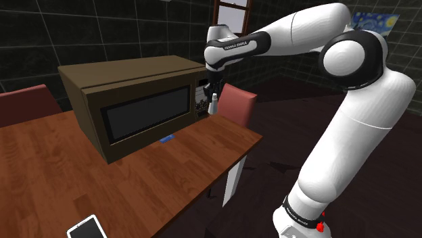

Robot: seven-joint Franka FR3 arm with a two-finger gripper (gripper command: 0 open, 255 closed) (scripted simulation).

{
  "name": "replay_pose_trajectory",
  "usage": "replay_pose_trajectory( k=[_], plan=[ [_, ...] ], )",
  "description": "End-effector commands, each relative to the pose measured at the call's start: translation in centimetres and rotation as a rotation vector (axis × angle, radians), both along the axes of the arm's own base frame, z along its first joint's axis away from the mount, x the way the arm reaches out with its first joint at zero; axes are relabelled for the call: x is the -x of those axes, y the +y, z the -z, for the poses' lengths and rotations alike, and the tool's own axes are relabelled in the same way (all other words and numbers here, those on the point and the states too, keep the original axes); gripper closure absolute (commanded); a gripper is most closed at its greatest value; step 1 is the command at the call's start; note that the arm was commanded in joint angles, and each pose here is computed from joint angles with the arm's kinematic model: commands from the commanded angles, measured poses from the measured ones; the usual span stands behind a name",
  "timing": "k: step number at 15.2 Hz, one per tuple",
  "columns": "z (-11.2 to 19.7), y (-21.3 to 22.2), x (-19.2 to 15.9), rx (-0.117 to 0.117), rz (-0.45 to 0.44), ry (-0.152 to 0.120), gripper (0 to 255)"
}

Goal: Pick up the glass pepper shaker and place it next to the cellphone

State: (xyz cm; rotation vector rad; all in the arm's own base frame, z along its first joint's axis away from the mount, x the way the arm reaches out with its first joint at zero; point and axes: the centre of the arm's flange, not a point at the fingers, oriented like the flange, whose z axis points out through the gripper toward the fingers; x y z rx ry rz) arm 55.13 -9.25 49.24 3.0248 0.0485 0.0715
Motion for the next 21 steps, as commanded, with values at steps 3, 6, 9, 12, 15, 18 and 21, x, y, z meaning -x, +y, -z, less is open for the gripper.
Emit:
replay_pose_trajectory(
  k=[3,6,9,12,15,18,21],
  plan=[
    [-2.1,0.0,0.0,0.0,0.0,0.0,255],
    [-3.6,0.0,0.0,0.0,0.0,0.0,255],
    [-4.3,1.2,0.5,0.0,0.0,0.0,255],
    [-4.3,4.9,1.8,0.0,0.0,0.0,255],
    [-4.3,8.7,3.1,0.0,0.0,0.0,255],
    [-4.3,12.4,4.5,0.0,0.0,0.0,255],
    [-4.3,16.1,5.8,0.0,0.0,0.0,255]
  ],
)
